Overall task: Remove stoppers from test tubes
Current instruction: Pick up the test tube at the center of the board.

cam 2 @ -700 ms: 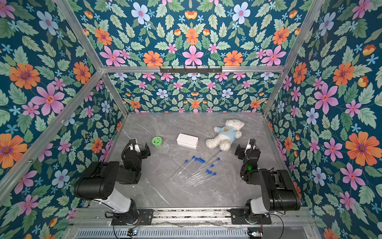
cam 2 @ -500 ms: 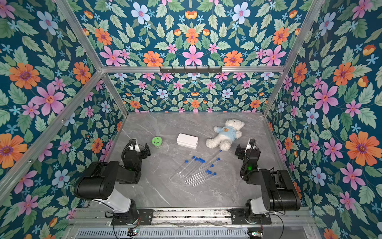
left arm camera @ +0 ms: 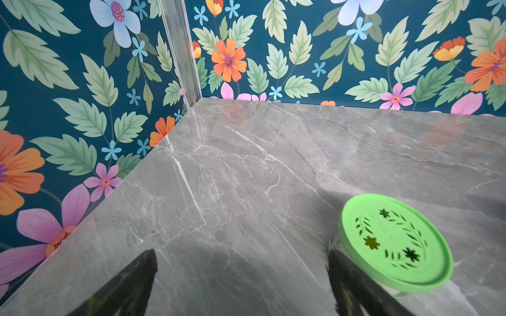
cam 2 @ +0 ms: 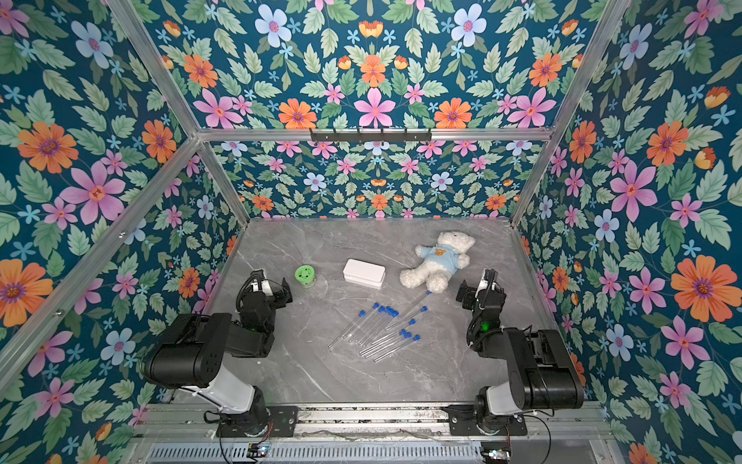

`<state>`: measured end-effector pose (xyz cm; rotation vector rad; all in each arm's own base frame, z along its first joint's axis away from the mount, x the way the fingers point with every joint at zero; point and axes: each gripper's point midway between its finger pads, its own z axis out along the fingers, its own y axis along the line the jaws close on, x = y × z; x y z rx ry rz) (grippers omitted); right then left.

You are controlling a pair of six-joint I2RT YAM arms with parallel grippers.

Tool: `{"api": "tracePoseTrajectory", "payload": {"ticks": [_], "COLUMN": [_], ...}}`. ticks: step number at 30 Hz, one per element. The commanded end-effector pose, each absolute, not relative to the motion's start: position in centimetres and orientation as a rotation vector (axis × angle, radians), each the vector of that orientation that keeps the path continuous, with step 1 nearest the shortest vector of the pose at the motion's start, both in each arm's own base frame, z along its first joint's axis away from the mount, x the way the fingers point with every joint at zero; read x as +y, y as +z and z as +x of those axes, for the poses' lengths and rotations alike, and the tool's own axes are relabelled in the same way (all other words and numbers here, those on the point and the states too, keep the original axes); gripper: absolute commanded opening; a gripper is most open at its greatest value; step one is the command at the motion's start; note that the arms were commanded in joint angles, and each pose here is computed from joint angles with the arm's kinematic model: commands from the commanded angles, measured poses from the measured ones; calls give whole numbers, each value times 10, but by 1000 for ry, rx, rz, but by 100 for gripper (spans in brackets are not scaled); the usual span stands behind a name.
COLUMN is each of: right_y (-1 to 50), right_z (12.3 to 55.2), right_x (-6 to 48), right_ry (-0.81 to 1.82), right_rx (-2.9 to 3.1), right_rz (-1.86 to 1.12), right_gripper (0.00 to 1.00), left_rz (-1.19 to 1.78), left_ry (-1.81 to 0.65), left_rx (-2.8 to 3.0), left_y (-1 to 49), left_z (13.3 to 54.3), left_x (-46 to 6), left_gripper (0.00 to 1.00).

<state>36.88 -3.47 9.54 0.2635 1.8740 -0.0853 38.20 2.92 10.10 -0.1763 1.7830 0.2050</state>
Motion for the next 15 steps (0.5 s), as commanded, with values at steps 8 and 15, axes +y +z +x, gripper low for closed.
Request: {"api": "tracePoseTrajectory", "payload": {"ticks": [8,15], "right_y": [100,101], "right_z": [371,372], "right_x": [-34,-33], "right_ry": [-84,-79], "right_rx": [1856,1856], "right_rz": [251,249], "right_gripper": [99,99], "left_rz": [-184,-184], "left_ry": [199,199], "left_rx": [1740,1740], "left_y": [112,112], "left_z": [384,384], "left_x": [30,30], "left_gripper": [100,100]}}
